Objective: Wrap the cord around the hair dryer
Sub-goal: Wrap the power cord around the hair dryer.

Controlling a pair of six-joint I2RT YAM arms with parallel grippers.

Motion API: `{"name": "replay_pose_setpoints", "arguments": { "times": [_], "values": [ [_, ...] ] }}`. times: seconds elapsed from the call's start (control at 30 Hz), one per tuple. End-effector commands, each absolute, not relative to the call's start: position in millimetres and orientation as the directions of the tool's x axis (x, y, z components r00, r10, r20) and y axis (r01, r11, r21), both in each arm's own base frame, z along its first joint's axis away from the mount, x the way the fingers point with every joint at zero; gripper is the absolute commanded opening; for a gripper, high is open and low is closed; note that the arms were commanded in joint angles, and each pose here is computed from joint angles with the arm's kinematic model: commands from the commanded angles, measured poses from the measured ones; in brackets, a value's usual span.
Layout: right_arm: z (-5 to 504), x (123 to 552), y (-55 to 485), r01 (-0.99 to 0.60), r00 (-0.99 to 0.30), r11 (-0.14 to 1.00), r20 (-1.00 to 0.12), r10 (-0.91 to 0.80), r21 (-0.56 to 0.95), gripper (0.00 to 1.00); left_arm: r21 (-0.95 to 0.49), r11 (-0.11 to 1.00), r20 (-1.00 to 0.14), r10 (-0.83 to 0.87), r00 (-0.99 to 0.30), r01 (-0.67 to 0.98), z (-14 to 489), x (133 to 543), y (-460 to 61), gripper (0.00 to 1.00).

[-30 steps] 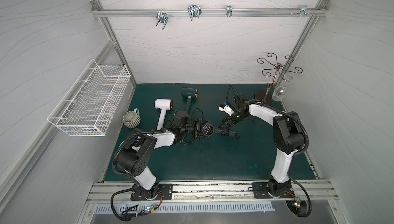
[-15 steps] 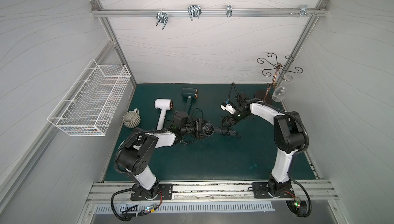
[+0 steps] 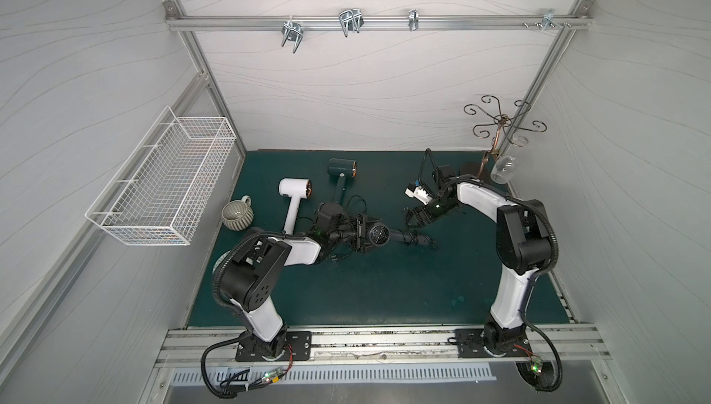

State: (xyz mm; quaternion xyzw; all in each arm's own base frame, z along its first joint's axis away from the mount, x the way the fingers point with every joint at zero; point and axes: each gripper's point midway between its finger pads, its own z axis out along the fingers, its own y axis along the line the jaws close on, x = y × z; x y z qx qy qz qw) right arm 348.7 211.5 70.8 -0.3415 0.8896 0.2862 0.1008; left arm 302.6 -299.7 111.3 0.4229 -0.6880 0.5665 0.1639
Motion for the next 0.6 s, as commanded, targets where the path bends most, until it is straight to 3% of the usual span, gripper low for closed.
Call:
{"name": "replay_pose_setpoints", "arguments": {
  "times": [0.0,0.37,0.57],
  "values": [
    [59,339,203,-0.633,-0.770,0.625,-0.286,-0.571,0.457,0.84,-0.642,-0.087,0.742,-0.321,-0.589,-0.762,142,310,-311,0.00],
    [46,342,168,-0.538,-0.837,0.731,-0.162,-0.522,0.419,0.85,-0.596,-0.130,0.778,-0.337,-0.530,-0.793,132,318,-312,0.00],
    [48,345,158,-0.518,-0.851,0.758,-0.155,-0.501,0.395,0.86,-0.577,-0.150,0.793,-0.340,-0.506,-0.803,129,323,-313,0.00]
  ]
}}
